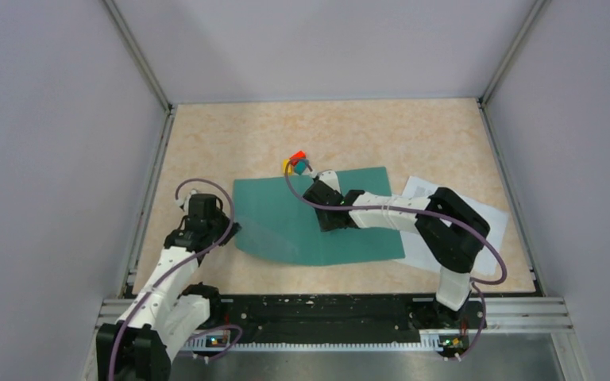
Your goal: Put the files into the folder
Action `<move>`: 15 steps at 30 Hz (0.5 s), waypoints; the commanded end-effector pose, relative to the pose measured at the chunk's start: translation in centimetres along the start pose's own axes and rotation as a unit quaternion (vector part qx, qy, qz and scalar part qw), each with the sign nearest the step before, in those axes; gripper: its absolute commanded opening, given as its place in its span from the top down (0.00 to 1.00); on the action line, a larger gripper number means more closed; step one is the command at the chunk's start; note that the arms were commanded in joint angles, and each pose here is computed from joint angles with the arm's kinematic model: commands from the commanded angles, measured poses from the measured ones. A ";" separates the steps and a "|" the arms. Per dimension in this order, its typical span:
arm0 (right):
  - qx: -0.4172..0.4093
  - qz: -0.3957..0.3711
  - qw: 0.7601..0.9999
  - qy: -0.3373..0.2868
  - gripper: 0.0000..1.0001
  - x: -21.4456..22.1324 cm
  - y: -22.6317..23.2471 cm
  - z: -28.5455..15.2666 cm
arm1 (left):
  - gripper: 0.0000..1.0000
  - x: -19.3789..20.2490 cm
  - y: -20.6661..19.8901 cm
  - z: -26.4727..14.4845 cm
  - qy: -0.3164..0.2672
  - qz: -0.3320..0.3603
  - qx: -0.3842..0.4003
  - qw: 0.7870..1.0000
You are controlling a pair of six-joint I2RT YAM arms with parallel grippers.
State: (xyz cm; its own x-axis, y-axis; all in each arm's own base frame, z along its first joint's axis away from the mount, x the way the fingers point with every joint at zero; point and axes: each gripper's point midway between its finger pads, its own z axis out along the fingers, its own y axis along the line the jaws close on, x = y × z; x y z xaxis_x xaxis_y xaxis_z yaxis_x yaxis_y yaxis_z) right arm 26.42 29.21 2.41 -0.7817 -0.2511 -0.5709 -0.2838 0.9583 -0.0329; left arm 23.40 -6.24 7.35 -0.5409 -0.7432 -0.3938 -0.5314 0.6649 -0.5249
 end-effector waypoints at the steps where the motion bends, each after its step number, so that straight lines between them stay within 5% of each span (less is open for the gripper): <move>1: -0.007 0.013 1.000 -0.015 0.61 -3.0 -0.3 1.9 | 1.00 0.1 -1.2 1.0 0.009 0.012 0.018 1.000; 15: -0.003 0.025 1.000 -0.012 0.62 -7.2 -1.6 6.0 | 1.00 -3.7 -4.2 5.8 -0.003 0.059 -0.019 0.998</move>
State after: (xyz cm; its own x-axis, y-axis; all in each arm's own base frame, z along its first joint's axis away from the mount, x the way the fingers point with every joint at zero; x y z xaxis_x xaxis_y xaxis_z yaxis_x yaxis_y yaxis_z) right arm 34.97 29.63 2.70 -0.7762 -0.1878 -0.6019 -0.2310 0.9729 -0.0057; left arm 28.80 -6.33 5.55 -0.5777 -0.7067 -0.4083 -0.5467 0.7065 -0.4494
